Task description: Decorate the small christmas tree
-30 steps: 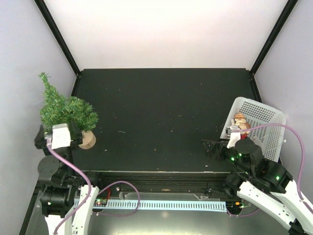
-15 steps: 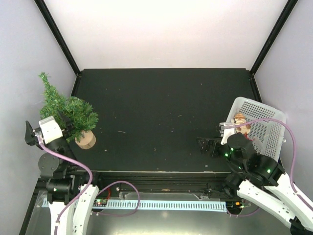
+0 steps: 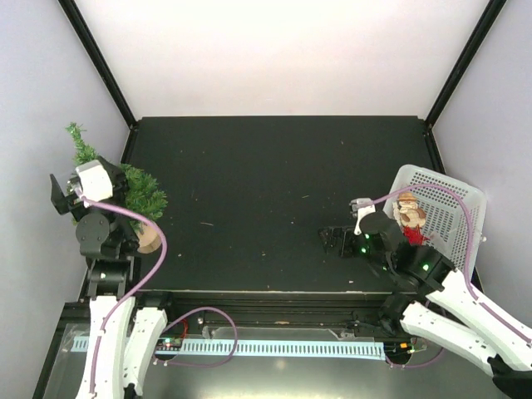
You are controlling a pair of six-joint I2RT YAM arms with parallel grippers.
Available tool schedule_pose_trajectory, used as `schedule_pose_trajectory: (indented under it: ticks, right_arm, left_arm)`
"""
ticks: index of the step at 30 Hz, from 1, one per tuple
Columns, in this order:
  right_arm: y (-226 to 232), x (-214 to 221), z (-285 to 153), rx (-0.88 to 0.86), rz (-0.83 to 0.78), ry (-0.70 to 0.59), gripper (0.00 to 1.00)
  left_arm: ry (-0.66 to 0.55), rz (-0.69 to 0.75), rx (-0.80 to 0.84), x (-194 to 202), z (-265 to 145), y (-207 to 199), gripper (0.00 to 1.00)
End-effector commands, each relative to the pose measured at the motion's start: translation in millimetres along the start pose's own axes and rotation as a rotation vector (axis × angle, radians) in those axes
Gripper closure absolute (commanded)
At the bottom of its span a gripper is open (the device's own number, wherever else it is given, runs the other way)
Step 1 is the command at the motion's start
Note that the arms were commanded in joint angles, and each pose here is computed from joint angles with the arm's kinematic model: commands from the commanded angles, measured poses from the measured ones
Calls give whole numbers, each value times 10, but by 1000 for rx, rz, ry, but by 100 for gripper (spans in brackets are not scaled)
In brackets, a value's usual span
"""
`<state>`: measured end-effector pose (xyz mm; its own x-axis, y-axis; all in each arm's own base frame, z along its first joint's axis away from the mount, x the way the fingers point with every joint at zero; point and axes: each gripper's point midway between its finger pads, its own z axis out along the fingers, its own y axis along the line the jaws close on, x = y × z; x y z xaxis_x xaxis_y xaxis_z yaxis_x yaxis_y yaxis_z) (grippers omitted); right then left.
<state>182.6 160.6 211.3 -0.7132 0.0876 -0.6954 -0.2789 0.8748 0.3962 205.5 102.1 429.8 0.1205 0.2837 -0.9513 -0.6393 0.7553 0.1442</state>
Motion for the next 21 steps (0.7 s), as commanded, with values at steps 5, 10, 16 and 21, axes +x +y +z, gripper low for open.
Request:
schedule_pose_trajectory:
  ticks: [5, 10, 16, 21]
  right_arm:
    - [183, -196, 97, -32, -19, -35, 0]
    - [151, -194, 172, -2, -25, -31, 0]
    - [135, -166, 315, 18, -29, -21, 0]
    - [170, -147, 452, 19, -33, -3, 0]
  left_arm:
    - [58, -31, -17, 78, 397, -53, 22]
    - [130, -65, 60, 227, 542, -147, 72]
    - [125, -74, 211, 126, 490, -346, 94]
    - [128, -53, 414, 33, 434, -671, 99]
